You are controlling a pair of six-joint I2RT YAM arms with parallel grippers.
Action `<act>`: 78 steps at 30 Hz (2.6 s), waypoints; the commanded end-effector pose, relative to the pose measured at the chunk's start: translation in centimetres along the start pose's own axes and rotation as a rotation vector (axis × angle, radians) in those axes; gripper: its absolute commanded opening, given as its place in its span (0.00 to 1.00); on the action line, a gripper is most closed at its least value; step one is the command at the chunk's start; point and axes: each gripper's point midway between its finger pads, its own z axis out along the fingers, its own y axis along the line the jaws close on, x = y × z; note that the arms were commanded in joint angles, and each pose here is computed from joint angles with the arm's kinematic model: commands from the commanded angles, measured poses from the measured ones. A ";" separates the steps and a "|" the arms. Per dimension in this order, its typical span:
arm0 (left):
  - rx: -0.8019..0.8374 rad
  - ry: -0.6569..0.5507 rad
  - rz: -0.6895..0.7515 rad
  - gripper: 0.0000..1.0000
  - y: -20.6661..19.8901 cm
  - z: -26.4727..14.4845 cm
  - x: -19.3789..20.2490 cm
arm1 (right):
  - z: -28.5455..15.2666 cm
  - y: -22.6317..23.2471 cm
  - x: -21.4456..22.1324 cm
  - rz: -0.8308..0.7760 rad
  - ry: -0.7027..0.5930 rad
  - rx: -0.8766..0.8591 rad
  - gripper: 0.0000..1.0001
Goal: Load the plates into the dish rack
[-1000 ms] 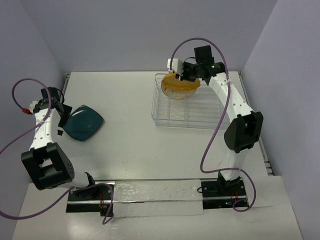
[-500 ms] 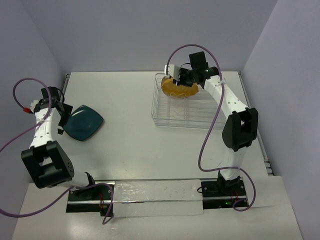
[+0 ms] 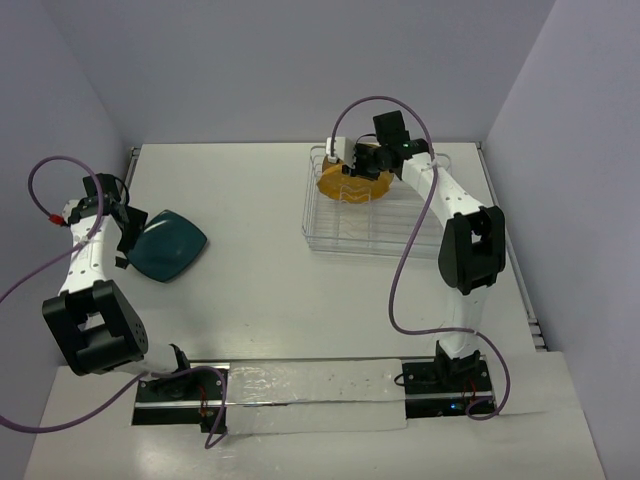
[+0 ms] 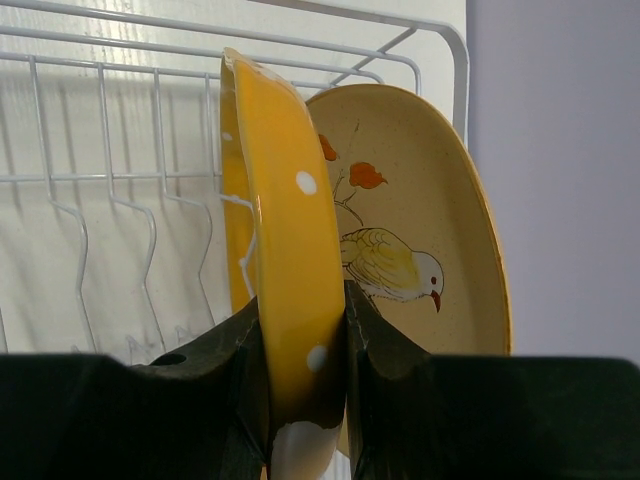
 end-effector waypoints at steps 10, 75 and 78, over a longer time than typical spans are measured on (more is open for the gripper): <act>-0.021 0.029 0.007 0.99 1.4 -0.1 0.9 | -2.2 -5.3 -3.3 -0.066 -0.061 0.179 0.76; 0.184 0.338 -0.051 0.00 2.9 7.5 11.5 | -11.9 8.6 -24.1 0.839 -0.787 0.168 1.00; 0.242 0.380 -0.062 0.00 2.4 6.6 12.4 | -10.4 10.7 -24.7 0.904 -0.765 0.116 1.00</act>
